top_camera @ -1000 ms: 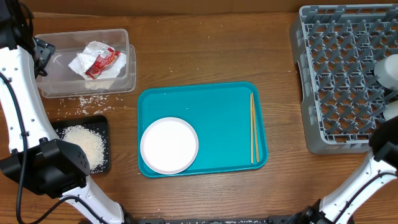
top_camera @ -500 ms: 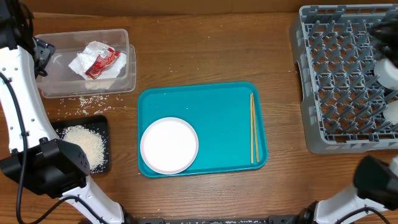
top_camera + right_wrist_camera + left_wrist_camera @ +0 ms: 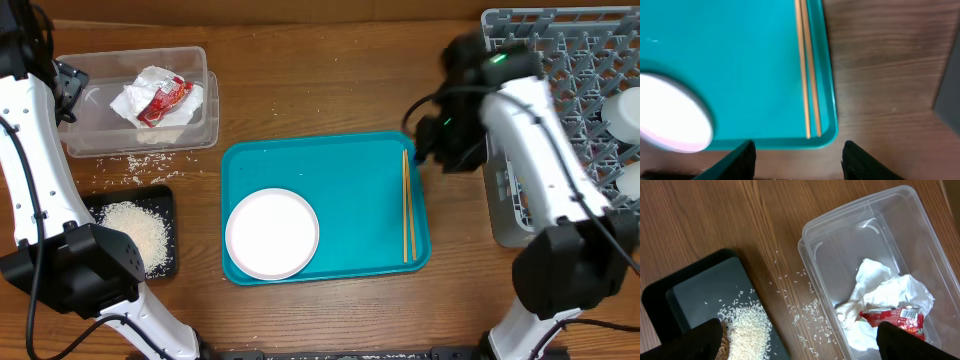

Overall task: Sort waste into correct bins and load items into the dishwasher
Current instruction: 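Reach the right gripper down to the wooden chopsticks on the tray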

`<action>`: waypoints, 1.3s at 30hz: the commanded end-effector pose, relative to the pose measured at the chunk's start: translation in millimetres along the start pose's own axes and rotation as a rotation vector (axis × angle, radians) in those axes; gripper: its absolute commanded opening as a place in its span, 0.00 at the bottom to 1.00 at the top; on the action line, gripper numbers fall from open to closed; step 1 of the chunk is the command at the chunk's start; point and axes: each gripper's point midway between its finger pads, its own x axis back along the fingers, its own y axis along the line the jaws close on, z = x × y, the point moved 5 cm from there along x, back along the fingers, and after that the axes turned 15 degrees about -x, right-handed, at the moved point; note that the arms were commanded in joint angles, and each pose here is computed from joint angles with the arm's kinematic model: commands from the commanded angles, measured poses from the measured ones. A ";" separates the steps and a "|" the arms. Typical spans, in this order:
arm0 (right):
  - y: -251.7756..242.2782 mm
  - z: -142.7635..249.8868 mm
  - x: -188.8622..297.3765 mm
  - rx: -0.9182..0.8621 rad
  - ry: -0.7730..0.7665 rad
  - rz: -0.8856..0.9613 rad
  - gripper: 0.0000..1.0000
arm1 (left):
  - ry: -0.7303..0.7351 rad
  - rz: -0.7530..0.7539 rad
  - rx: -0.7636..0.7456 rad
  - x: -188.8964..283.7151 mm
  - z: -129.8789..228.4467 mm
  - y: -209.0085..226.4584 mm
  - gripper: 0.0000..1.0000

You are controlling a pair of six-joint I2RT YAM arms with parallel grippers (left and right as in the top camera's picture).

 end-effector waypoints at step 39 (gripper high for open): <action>14.8 17.8 -130.2 -0.046 -0.263 0.162 0.40 | -0.030 0.003 0.022 12.4 -1.1 2.5 1.00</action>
